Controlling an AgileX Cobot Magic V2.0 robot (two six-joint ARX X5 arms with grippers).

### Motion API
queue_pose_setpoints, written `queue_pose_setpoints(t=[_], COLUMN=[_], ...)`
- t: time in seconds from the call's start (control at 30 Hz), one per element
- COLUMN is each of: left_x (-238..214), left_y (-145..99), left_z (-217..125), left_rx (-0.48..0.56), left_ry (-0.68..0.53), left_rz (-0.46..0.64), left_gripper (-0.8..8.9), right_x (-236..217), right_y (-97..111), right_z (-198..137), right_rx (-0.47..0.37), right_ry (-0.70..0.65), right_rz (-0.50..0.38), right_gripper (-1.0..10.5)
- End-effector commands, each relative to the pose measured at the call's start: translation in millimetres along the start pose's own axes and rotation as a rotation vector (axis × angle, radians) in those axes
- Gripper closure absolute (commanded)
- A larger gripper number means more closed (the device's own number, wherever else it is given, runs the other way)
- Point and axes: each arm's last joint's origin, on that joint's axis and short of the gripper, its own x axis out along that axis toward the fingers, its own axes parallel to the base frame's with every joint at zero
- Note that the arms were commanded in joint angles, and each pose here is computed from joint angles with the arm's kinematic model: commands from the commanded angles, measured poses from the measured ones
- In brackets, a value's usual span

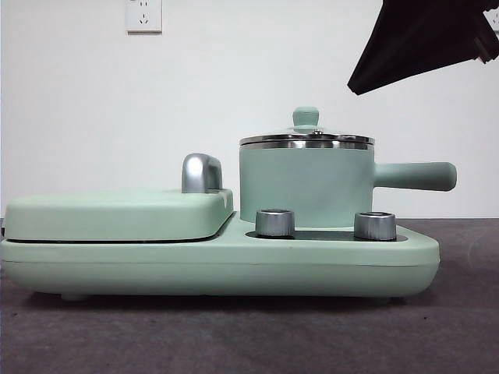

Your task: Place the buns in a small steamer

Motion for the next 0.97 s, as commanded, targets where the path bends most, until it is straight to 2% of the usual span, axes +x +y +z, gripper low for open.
queue_pose_setpoints(t=[0.03, 0.2, 0.27, 0.3, 0.43, 0.57, 0.7, 0.83, 0.97], left_x=[1.6, 1.6, 1.6, 1.6, 1.6, 1.6, 1.6, 1.6, 1.6], left_y=[1.0, 1.0, 0.9, 0.9, 1.0, 1.0, 1.0, 1.0, 1.0], left_z=[-5.1, -5.1, -5.0, -5.0, -5.1, -5.1, -5.1, -5.1, -5.1], left_rx=[-0.011, -0.01, -0.011, -0.011, -0.011, -0.011, -0.011, -0.011, -0.011], left_ry=[0.005, 0.005, 0.005, 0.005, 0.006, 0.006, 0.006, 0.006, 0.006], left_rz=[0.0, 0.0, 0.0, 0.0, 0.0, 0.0, 0.0, 0.0, 0.0], left_gripper=[7.94, 7.94, 7.94, 7.94, 7.94, 7.94, 7.94, 7.94, 7.94], right_x=[-0.7, -4.0, -11.9, -15.6, -29.6, -41.1, -45.8, -46.1, -43.7], right_y=[2.8, 4.3, 3.8, 2.5, -11.7, -36.6, -58.8, -70.2, -75.4], right_z=[5.7, 5.8, 6.5, 6.3, -8.4, -48.8, -94.2, -127.9, -147.7], right_rx=[-0.016, -0.032, -0.165, -0.203, -0.276, -0.258, -0.203, -0.171, -0.149], right_ry=[-0.018, -0.029, -0.066, -0.089, -0.247, -0.422, -0.516, -0.567, -0.619], right_rz=[0.012, 0.015, -0.035, -0.068, -0.19, -0.331, -0.494, -0.605, -0.676], right_gripper=[9.3, 9.3, 9.3, 9.3, 9.3, 9.3, 9.3, 9.3, 9.3])
